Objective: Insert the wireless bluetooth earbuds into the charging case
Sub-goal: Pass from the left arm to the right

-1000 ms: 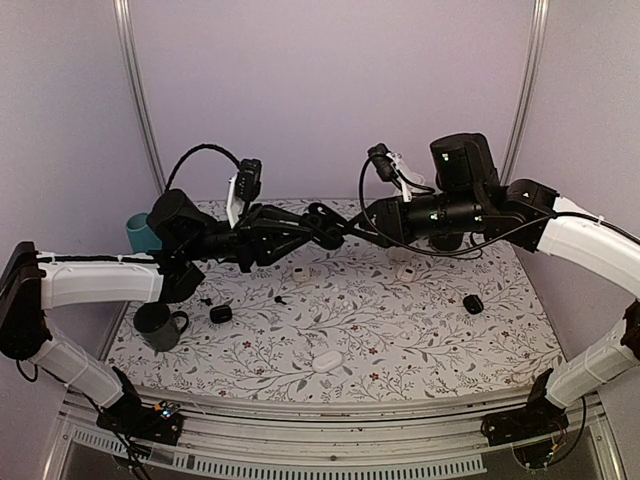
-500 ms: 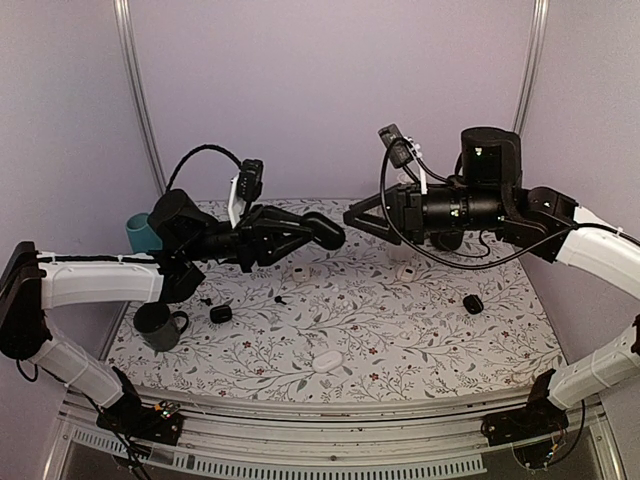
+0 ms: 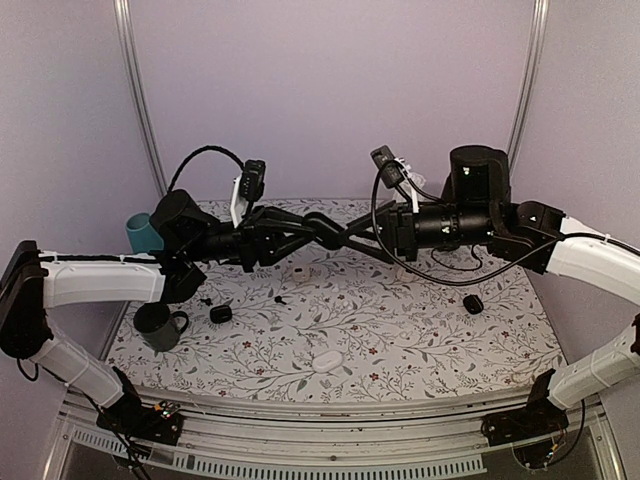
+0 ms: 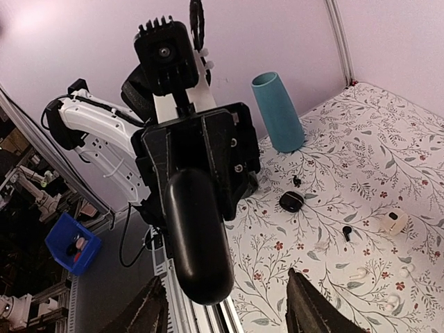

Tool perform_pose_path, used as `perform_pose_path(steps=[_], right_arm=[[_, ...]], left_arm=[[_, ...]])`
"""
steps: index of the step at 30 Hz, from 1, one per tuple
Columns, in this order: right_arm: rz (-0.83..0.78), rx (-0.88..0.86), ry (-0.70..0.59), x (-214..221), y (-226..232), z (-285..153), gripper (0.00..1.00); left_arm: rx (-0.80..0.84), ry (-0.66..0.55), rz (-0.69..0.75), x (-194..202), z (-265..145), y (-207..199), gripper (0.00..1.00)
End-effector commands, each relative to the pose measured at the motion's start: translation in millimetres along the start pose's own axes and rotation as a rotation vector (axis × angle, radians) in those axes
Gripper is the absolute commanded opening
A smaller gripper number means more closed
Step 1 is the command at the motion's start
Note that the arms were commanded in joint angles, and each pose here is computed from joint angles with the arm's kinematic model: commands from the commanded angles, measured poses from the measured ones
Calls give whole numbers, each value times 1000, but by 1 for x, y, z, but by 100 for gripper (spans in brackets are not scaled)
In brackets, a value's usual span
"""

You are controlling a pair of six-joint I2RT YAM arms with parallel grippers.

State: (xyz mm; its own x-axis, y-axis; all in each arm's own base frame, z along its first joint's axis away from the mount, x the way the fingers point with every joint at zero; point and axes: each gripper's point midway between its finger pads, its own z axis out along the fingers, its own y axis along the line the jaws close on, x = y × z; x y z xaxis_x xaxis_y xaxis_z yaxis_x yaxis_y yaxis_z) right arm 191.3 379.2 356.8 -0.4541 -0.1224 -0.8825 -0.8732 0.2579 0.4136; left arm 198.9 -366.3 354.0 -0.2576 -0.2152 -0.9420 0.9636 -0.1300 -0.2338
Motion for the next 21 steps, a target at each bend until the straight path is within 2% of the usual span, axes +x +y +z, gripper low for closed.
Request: perform_pose_path(steps=[1,7,21], right_arm=[[-17,-50,-61,-5,6,4,58],[-3,-76,-115,-8,6,8,52],[42,-81,-94,1,-2,24,22]], left_arm=[[-16,-28,-24,-7,3,6,0],[-52,-42,-78,-4,3,16,0],[-87,-51,-125,-1,5,27,0]])
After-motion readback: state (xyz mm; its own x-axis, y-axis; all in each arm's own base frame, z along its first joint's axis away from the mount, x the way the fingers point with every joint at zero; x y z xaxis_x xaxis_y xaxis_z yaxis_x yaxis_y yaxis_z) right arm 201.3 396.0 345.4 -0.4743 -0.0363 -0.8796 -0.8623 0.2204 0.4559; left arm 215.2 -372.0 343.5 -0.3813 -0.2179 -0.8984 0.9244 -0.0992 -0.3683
